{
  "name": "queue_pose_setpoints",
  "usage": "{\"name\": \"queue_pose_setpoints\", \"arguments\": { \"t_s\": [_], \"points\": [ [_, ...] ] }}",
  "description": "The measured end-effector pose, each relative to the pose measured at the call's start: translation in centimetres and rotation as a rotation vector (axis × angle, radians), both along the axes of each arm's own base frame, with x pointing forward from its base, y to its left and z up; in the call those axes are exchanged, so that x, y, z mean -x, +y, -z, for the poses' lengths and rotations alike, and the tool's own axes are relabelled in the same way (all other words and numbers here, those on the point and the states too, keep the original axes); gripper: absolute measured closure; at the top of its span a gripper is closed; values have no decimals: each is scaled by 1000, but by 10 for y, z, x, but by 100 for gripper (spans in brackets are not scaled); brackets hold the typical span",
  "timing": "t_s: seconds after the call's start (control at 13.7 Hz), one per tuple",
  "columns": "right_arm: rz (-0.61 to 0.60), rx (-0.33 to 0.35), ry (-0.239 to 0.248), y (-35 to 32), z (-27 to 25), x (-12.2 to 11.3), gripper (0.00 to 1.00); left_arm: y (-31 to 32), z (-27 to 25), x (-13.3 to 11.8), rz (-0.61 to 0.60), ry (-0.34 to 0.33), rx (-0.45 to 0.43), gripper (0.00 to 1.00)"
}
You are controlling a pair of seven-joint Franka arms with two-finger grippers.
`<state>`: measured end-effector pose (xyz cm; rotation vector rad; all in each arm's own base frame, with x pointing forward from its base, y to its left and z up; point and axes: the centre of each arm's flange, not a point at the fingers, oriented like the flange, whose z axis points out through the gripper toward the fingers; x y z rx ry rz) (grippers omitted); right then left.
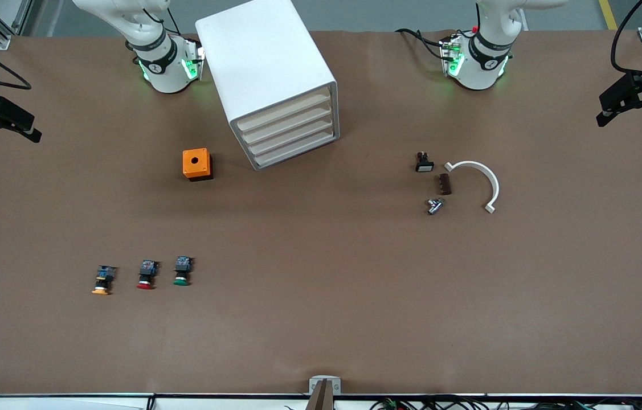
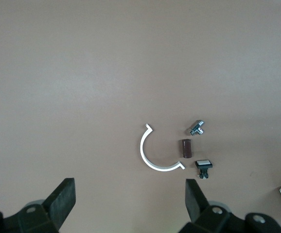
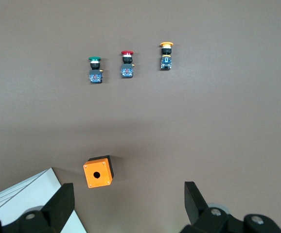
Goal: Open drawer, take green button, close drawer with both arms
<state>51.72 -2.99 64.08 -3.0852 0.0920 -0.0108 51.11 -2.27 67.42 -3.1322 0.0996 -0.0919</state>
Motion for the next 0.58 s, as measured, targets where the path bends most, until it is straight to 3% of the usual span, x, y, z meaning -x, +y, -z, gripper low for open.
{"name": "queue_pose_setpoints", "arguments": {
  "t_s": [0.58],
  "points": [
    [-26,20,-8,-2,-4,4,0,6,4,0,-22,25,11,0]
  ]
}}
